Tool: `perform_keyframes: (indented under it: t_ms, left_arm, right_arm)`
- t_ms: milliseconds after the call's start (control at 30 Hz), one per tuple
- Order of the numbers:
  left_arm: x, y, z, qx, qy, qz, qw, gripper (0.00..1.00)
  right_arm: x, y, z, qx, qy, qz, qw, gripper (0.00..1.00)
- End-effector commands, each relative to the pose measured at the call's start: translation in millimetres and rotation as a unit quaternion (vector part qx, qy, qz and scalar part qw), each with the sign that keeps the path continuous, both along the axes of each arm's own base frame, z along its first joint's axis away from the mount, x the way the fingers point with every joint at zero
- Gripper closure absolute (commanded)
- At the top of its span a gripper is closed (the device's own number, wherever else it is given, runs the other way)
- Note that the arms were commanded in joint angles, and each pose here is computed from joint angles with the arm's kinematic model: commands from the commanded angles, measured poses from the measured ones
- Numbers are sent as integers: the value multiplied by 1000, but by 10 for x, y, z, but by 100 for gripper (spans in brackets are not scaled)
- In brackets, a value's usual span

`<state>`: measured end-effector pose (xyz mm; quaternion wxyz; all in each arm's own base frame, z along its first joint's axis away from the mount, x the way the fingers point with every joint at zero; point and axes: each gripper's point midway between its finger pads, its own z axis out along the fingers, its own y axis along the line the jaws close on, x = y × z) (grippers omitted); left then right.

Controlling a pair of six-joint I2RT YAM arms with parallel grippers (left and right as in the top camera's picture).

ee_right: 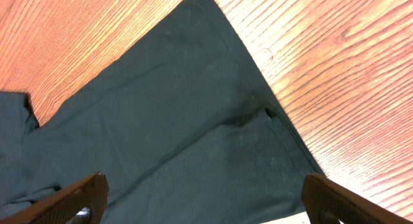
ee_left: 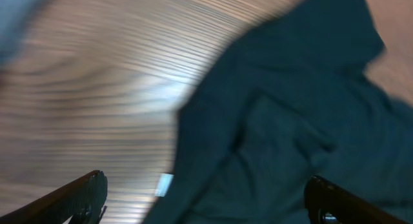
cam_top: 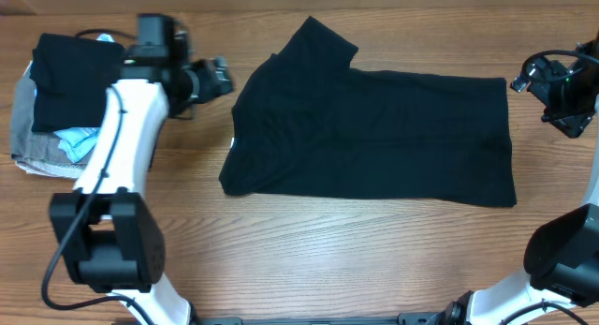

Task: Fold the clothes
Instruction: 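Move the left gripper from the folded stack to the shirt's top left corner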

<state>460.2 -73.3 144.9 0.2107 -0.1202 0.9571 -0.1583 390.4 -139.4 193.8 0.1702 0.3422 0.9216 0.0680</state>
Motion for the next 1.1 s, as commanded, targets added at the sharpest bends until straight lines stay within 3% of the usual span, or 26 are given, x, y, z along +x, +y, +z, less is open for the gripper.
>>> perform_keyframes:
  t_ms: [0,267,733,833,933,1000,1067]
  left_arm:
    - [125,-487,240,47,-54,-73,995,0]
    - [399,-1101,515,107,-152,-118,975,0]
    - [866,-1344,-254,86,-156,-112,978,0]
    - [920,-1353,-460,89,-150,-112,978,23]
    - [919,-1353,-691,93,-132,-115,980,59]
    - [898,-1345,-877,98,-115,-117,982,73]
    - [872,-1335,-1041,102,-99,-119,983,77]
  right_arm:
    - [9,-14,11,-1,-3,-2,1000,0]
    - [9,-14,11,-1,-3,-2,1000,0]
    - [9,-14,9,-1,-3,-2,1000,0]
    - [9,-14,9,-1,-3,-2,1000,0]
    - [9,-14,9,-1,-3,-2,1000,0]
    - [9,-14,9,-1,-3,-2,1000,0]
    - [9,-14,9,-1,-3,-2,1000,0]
